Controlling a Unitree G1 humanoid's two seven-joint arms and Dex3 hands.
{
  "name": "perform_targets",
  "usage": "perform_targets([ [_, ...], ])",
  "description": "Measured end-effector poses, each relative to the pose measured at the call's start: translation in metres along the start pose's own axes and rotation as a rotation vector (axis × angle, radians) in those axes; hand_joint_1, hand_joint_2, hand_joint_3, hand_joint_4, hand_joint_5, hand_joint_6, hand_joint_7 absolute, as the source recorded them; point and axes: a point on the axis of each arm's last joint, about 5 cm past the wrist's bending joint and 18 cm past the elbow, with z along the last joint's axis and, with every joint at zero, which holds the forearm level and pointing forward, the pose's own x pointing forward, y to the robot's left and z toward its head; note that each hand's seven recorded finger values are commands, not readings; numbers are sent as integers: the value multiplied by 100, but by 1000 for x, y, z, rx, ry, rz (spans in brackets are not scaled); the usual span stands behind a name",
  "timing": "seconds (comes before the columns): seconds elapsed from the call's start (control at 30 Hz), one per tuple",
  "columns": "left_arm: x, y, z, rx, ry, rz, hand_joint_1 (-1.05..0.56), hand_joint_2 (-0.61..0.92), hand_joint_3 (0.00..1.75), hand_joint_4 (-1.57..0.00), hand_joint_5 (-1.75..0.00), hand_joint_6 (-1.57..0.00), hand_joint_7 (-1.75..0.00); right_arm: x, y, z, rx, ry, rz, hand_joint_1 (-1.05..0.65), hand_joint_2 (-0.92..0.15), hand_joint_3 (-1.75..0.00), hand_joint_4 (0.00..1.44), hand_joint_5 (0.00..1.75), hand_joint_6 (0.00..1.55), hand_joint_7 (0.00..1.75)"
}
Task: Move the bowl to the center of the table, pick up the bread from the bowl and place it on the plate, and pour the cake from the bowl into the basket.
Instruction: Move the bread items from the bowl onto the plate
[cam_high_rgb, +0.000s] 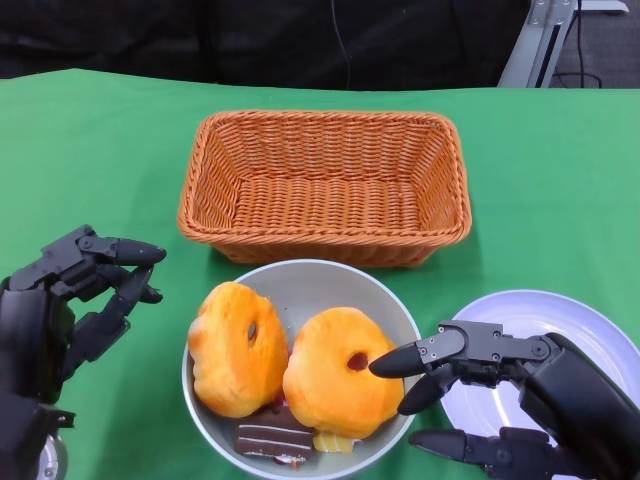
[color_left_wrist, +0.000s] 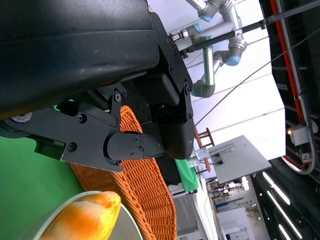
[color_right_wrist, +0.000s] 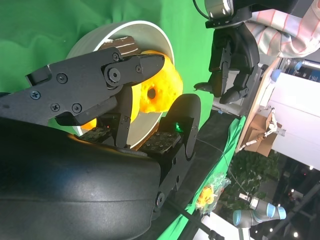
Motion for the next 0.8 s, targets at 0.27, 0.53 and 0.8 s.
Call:
perform_targets([
  [0.27, 3, 0, -2, -3, -4, 7, -17, 92, 34, -78, -137, -85, -92, 12, -3, 20, -204, -27, 10, -52, -92, -4, 51, 73, 64, 22],
  [0.53, 2, 0, -3, -4, 3, 8, -16, 92, 34, -77, -139, -83, -94, 17, 2, 33, -421, 47, -4, -68, -92, -6, 53, 39, 58, 3],
  [0.8, 3, -1, -3, -4, -3, 5, -17, 92, 35, -76, -141, -82, -98, 34, 18, 47, -646, 80, -20, -72, -92, -7, 52, 27, 52, 0],
])
